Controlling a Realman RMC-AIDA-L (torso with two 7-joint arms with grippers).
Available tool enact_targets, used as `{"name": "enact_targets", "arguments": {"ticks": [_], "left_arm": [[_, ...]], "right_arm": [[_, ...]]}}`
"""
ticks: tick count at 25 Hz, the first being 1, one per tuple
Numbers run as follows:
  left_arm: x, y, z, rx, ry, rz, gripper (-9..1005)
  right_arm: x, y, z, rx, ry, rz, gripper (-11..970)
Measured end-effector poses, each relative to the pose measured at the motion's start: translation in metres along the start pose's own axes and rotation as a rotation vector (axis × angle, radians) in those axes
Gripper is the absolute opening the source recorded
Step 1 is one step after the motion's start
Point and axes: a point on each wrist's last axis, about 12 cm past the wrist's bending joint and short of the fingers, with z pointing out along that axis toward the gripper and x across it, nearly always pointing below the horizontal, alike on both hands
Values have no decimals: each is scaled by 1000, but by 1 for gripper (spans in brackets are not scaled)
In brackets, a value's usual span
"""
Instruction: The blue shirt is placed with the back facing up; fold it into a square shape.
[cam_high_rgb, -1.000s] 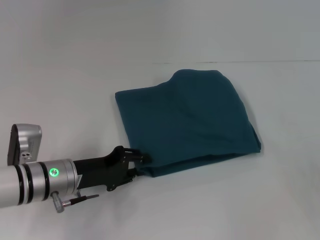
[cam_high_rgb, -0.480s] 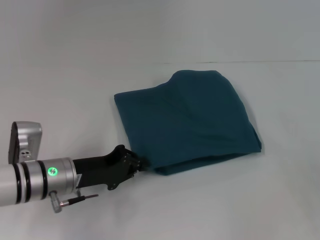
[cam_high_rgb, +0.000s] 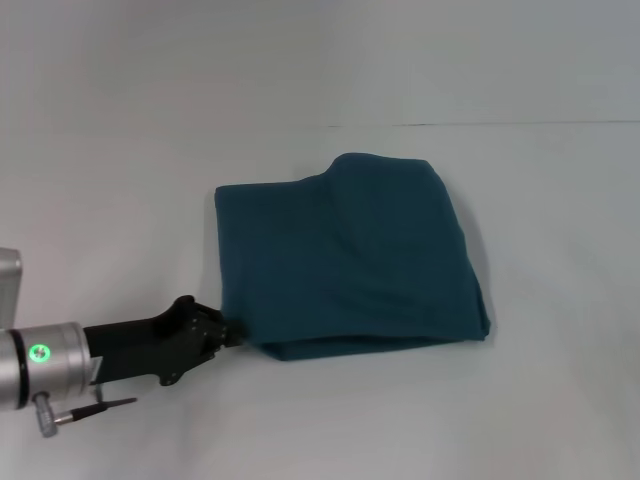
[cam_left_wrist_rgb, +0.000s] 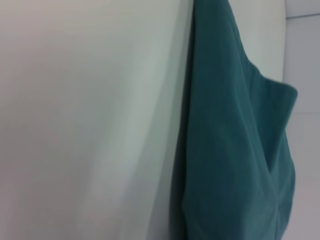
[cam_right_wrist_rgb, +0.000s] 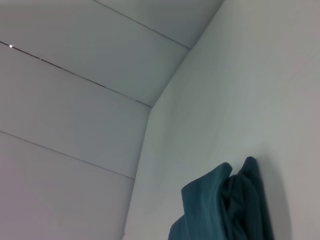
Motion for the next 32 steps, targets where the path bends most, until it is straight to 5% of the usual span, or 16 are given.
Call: {"name": "enact_targets", "arguments": {"ticks": [12,18,27,29,32], "left_arm": [[-8,9,-20,-48,-14,28,43],[-10,7,-24,-67,3,136,46],[-28,8,-87,-11,-201,169,204],[-28,2,-90,40,-204,219,239],[-29,-12,-83,90,-168,309,434]], "right_arm": [[6,-3,1,-1,0,19,825],[7,-3,1,-4,2,21,825],[5,-3,0,2,-1,18,824],[4,-3,1,5,0,15,824],[3,-4,3,19,4,10,824]]}}
